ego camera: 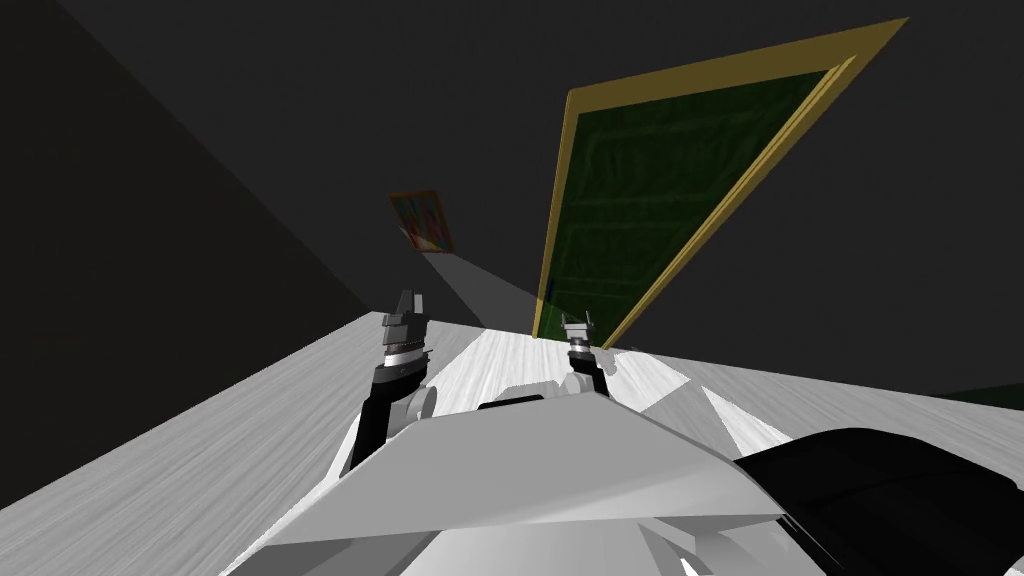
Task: Pull the door open
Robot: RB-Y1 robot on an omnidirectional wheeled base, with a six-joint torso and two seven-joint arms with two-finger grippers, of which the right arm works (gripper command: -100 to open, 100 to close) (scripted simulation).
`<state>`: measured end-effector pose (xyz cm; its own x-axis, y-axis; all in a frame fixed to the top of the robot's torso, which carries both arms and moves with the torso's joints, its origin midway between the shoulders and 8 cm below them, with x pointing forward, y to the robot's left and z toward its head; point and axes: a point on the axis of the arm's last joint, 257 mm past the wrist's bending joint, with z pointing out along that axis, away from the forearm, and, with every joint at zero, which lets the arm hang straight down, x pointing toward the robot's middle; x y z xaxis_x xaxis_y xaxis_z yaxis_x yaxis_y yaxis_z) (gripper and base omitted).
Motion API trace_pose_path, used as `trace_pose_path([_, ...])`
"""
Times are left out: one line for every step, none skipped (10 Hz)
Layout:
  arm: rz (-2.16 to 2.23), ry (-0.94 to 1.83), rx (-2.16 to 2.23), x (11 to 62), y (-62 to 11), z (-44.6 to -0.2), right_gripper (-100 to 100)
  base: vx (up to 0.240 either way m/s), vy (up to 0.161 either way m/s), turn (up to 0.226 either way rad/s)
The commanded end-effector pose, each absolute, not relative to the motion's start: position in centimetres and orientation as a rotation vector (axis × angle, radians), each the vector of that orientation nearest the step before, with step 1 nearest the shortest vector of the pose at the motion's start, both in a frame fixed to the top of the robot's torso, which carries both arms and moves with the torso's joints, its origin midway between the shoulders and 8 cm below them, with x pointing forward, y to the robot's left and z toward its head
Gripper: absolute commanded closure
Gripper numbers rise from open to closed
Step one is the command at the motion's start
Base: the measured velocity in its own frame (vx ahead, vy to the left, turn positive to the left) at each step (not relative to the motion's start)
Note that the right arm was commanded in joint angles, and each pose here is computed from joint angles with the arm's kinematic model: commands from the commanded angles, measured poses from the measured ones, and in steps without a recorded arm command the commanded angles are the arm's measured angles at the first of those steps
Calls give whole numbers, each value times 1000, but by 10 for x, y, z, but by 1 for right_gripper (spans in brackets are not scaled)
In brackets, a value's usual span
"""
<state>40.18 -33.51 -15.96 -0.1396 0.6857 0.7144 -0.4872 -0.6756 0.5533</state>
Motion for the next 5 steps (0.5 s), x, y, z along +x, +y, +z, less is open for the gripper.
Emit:
trace_pose_path([1923, 199, 1382, 403, -338, -173, -100, 106, -49, 117])
trace_pose_path([1933, 175, 1408, 403, -340, -181, -100, 105, -53, 117])
trace_pose_path([1942, 150, 1435, 403, -342, -190, -100, 89, -62, 129])
trace_pose_path([1950, 124, 1461, 403, -345, -198, -100, 78, -50, 99])
trace_pose_path([1958, 98, 1486, 403, -347, -207, -100, 81, -47, 115])
